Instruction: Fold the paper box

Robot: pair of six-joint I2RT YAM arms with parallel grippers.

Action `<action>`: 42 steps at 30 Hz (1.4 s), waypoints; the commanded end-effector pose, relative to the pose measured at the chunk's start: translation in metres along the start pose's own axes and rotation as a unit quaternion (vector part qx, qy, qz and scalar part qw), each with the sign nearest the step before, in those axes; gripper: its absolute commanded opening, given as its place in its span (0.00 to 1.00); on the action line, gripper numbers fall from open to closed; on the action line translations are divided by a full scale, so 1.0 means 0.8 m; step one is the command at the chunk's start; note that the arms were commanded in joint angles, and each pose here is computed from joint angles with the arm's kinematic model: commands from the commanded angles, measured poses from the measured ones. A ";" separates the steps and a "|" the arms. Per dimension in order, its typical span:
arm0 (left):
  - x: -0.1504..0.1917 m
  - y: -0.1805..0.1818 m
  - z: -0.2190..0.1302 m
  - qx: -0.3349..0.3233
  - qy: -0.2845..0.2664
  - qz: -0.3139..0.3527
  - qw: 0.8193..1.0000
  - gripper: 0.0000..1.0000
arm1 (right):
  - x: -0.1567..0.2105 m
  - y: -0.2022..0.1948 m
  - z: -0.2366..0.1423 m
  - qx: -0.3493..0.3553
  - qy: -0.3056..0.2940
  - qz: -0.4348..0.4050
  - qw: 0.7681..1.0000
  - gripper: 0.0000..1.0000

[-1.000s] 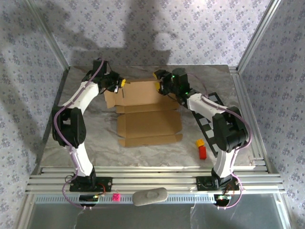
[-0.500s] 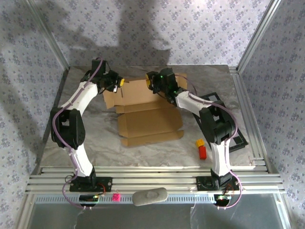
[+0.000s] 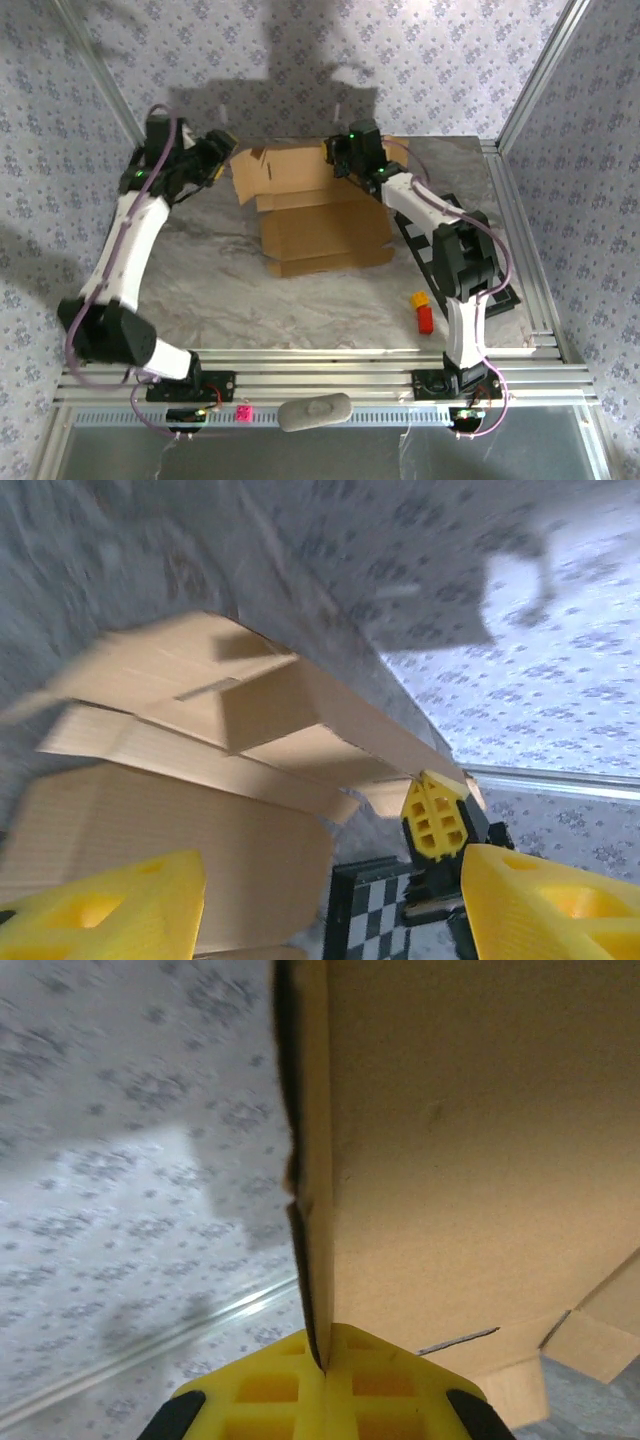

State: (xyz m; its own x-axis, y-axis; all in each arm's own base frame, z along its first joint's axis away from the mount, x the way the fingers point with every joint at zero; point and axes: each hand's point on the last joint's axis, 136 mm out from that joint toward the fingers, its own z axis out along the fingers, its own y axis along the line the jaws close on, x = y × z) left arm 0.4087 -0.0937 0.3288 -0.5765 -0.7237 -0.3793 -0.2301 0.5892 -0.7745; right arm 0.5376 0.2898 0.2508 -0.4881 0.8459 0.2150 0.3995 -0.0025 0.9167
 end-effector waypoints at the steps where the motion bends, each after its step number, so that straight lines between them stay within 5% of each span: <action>1: 0.031 0.094 -0.004 -0.087 0.024 0.053 0.995 0.61 | 0.005 0.056 -0.039 -0.030 0.000 0.018 0.999 0.00; 6: 0.091 0.138 0.033 -0.076 0.076 0.114 0.988 0.57 | 0.005 0.075 -0.051 -0.021 0.001 0.026 0.999 0.00; 13: 0.104 0.112 0.088 -0.006 0.042 0.249 0.968 0.63 | 0.013 0.087 -0.062 -0.002 0.006 0.038 0.999 0.00; 19: 0.087 0.120 0.115 0.028 -0.079 0.332 0.940 0.64 | 0.018 0.090 -0.065 0.014 0.015 0.059 0.998 0.00; 22: 0.076 0.118 0.125 0.051 -0.137 0.340 0.929 0.66 | 0.018 0.093 -0.073 0.027 0.009 0.068 0.997 0.00; 32: 0.060 0.084 0.137 0.100 -0.196 0.360 0.907 0.68 | 0.021 0.133 -0.118 0.025 -0.001 0.083 0.996 0.00; 42: 0.042 0.037 0.151 0.142 -0.208 0.372 0.894 0.71 | 0.032 0.144 -0.147 0.018 0.016 0.102 0.995 0.00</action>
State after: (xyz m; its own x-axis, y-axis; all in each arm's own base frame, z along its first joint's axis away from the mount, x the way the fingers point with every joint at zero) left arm 0.4667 -0.1348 0.2038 -0.2131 -0.2707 -0.9388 0.2764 0.9049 -0.3236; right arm 0.4951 0.2557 0.3723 -0.4122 0.8298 0.3762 0.5418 -0.1088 0.8334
